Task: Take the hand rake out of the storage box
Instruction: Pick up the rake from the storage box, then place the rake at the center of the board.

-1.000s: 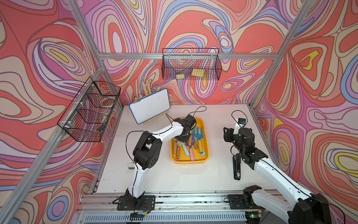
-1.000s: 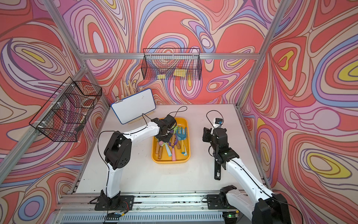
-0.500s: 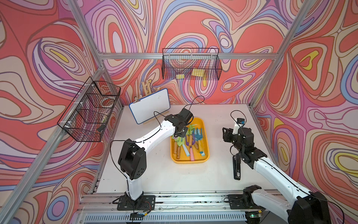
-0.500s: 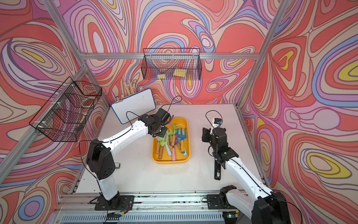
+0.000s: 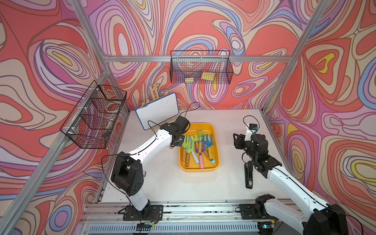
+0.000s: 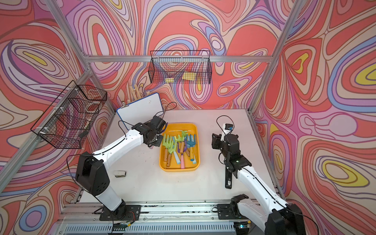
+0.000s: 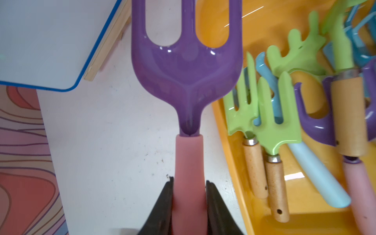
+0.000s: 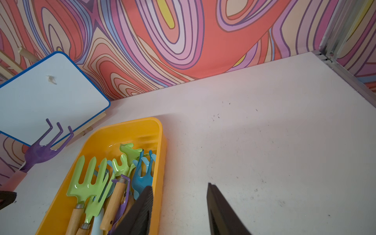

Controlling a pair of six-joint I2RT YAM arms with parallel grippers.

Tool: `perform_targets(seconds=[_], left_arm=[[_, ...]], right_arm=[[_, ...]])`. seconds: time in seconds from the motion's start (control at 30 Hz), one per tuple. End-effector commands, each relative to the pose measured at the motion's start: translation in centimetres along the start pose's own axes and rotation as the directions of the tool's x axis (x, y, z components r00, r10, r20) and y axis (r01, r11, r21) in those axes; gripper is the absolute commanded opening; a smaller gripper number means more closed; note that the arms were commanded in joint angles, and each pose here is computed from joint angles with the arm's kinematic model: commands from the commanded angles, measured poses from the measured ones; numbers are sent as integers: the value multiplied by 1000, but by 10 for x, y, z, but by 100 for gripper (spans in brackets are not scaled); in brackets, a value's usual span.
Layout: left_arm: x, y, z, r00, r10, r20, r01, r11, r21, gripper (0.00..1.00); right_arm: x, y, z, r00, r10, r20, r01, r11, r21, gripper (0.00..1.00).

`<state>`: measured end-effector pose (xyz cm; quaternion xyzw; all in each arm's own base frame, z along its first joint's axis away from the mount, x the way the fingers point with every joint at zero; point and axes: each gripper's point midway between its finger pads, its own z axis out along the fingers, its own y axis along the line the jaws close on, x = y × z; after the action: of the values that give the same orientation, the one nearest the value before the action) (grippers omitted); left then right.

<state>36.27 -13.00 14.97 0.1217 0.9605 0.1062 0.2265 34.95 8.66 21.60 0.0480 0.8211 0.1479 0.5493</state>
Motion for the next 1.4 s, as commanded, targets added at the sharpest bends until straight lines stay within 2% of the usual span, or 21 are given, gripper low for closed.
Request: perform_targets(seconds=[0.0,0.17,0.7,0.83,1.37], left_arm=[[1,25,3,999,-48,20,49,996,-69,16],[11,46,18,997,-79,-23,75,987,-140,15],[45,89,59,981,-180,-70,167,973,-158,11],[52,99,70,970,-220,-104,208,971,-117,11],[72,113,85,970,-180,-163,156,976,-152,9]], right_arm=[[0,5,0,1000,13,12,-13,999,-35,48],[-1,4,1,1000,10,15,-10,999,-31,48],[-3,12,0,999,23,26,-21,997,-77,48],[-1,13,3,999,26,19,-25,996,-84,48],[6,15,21,999,25,-22,-27,996,-84,47]])
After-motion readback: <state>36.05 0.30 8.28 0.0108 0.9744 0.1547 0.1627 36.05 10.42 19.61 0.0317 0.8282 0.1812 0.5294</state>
